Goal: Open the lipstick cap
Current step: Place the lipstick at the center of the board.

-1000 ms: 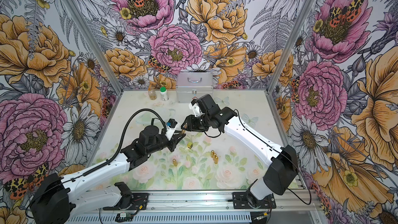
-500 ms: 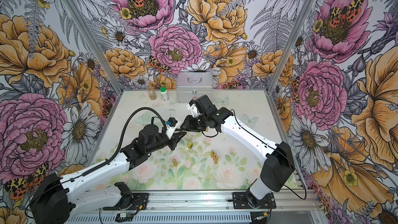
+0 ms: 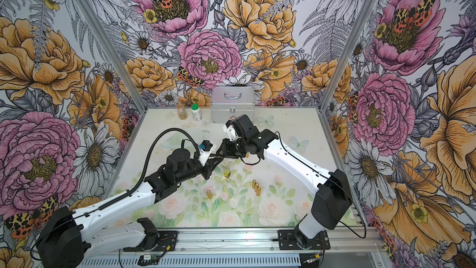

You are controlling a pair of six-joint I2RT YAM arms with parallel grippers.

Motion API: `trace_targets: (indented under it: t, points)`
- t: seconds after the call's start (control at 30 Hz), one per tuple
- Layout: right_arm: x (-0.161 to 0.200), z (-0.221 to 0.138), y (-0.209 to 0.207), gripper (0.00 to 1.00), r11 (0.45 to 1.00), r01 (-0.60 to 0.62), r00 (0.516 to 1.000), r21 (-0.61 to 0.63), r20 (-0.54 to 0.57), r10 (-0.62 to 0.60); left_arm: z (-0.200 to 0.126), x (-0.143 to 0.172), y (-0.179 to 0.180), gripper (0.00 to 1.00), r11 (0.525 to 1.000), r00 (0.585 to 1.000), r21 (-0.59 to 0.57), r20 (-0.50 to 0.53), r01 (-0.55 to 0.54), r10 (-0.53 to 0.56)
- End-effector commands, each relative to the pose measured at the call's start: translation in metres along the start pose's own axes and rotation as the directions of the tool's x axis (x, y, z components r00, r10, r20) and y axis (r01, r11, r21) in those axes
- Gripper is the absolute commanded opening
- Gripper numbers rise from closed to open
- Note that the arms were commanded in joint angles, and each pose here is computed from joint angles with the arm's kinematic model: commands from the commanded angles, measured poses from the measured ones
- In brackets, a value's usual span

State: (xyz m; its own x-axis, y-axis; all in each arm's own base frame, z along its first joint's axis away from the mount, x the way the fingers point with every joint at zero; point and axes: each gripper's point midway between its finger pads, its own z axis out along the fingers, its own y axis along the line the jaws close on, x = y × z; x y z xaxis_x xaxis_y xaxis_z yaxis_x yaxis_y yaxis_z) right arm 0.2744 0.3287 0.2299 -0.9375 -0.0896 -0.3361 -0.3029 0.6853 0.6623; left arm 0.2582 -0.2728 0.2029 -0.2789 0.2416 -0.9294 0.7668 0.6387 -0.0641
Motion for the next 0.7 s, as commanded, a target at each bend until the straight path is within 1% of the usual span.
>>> trace_targets:
  t: [0.0, 0.03, 0.07, 0.1, 0.13, 0.2, 0.3, 0.37, 0.47, 0.57, 0.67]
  points:
    - [-0.011, -0.010, -0.002, 0.22, 0.999, 0.033, 0.997, 0.042, 0.067, -0.036, -0.001, -0.017, 0.004, 0.21, 0.999, 0.999, -0.031, 0.049, -0.006, 0.008]
    - [-0.014, -0.012, -0.003, 0.22, 0.998, 0.037, 0.996, 0.051, 0.081, -0.041, 0.000, -0.015, 0.004, 0.30, 0.999, 0.999, -0.034, 0.044, -0.005, 0.007]
    - [-0.017, -0.013, -0.004, 0.21, 0.997, 0.040, 0.994, 0.063, 0.094, -0.046, 0.000, -0.014, 0.005, 0.36, 0.999, 0.999, -0.037, 0.041, -0.003, 0.004]
    - [-0.020, -0.014, -0.006, 0.22, 0.996, 0.042, 0.993, 0.076, 0.105, -0.049, -0.001, -0.012, 0.005, 0.38, 0.999, 0.999, -0.040, 0.037, 0.000, 0.002]
    - [-0.024, -0.016, -0.012, 0.22, 0.993, 0.039, 0.992, 0.108, 0.118, -0.052, -0.001, -0.010, 0.005, 0.42, 0.999, 1.000, -0.042, 0.029, 0.005, -0.003]
    - [-0.031, -0.018, -0.024, 0.22, 0.982, 0.046, 0.987, 0.182, 0.142, -0.072, -0.002, -0.005, 0.007, 0.52, 0.998, 1.000, -0.052, 0.010, 0.022, -0.021]
    - [-0.040, -0.016, -0.044, 0.22, 0.956, 0.054, 0.979, 0.288, 0.172, -0.107, -0.007, 0.004, 0.010, 0.65, 0.996, 0.998, -0.070, -0.015, 0.060, -0.061]
    - [-0.045, -0.013, -0.061, 0.22, 0.928, 0.054, 0.974, 0.368, 0.184, -0.130, -0.011, 0.011, 0.012, 0.79, 0.991, 0.994, -0.089, -0.032, 0.101, -0.104]
    - [-0.048, -0.003, -0.081, 0.21, 0.893, 0.059, 0.973, 0.446, 0.173, -0.151, -0.017, 0.021, 0.016, 0.89, 0.980, 0.985, -0.122, -0.052, 0.155, -0.162]
    - [-0.048, 0.013, -0.095, 0.21, 0.869, 0.073, 0.973, 0.489, 0.158, -0.170, -0.024, 0.028, 0.022, 0.98, 0.965, 0.975, -0.168, -0.066, 0.199, -0.213]
    - [-0.045, 0.028, -0.112, 0.21, 0.858, 0.062, 0.970, 0.511, 0.172, -0.173, -0.031, 0.034, 0.031, 0.99, 0.946, 0.964, -0.226, -0.068, 0.234, -0.255]
